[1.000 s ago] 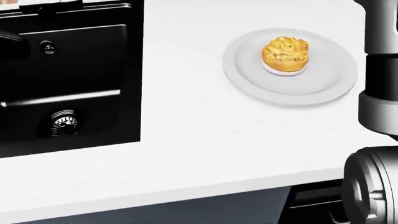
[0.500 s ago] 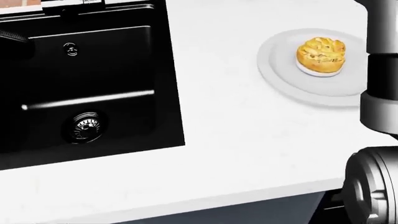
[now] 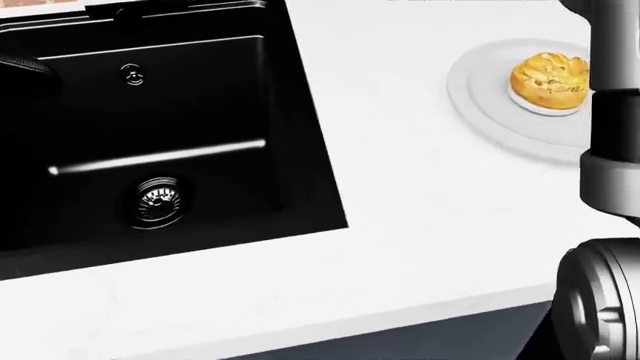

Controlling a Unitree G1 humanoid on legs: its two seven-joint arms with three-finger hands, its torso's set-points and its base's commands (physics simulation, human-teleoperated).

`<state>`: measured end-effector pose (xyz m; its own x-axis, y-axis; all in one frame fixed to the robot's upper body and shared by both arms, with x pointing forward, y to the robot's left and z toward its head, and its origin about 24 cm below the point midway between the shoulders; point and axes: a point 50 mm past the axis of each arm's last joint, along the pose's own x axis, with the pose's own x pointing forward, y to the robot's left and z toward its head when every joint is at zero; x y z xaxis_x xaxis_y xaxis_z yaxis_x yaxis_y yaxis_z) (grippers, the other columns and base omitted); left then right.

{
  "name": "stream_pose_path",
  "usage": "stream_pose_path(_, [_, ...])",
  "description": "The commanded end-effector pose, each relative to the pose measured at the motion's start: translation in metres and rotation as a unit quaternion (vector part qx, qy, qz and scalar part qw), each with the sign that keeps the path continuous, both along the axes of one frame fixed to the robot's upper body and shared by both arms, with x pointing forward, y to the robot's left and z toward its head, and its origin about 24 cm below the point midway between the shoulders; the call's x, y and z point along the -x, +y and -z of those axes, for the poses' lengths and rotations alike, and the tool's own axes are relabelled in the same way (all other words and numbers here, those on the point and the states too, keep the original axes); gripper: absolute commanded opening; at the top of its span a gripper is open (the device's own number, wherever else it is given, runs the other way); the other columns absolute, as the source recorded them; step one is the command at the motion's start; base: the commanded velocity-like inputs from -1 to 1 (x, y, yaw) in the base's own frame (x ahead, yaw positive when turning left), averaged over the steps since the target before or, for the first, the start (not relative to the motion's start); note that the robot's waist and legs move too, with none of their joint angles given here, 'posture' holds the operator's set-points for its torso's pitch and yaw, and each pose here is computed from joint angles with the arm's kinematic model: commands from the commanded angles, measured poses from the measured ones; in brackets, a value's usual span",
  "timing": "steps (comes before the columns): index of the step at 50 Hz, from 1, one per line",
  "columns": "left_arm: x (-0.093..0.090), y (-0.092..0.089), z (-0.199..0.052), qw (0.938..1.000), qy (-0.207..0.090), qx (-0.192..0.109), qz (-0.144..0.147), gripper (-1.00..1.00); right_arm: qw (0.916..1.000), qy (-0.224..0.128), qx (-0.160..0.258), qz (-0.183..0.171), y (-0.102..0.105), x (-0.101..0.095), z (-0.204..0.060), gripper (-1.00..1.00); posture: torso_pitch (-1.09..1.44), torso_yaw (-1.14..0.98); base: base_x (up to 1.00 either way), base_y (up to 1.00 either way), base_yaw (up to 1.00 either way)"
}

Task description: Place the pastries on the plates.

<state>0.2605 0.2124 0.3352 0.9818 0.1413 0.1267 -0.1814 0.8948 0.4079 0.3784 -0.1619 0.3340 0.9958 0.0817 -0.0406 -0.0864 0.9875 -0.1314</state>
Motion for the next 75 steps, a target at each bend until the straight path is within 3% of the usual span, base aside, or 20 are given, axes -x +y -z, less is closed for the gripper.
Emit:
stream_pose_path(1, [0.0085, 0.0051, -0.0128, 0.9990, -0.039, -0.006, -0.020, 1.00, 0.9976, -0.067, 0.002, -0.018, 0.0075, 0.0101, -0.0288, 1.00, 0.00, 0.00, -0.27, 0.19, 0.00])
stream_pose_path(75, [0.0103, 0.0039, -0.0154, 0.9990, -0.040, -0.006, -0.017, 1.00, 0.9973, -0.067, 0.015, -0.027, 0.0091, 0.0107, -0.0274, 1.00, 0.00, 0.00, -0.10, 0.27, 0.00])
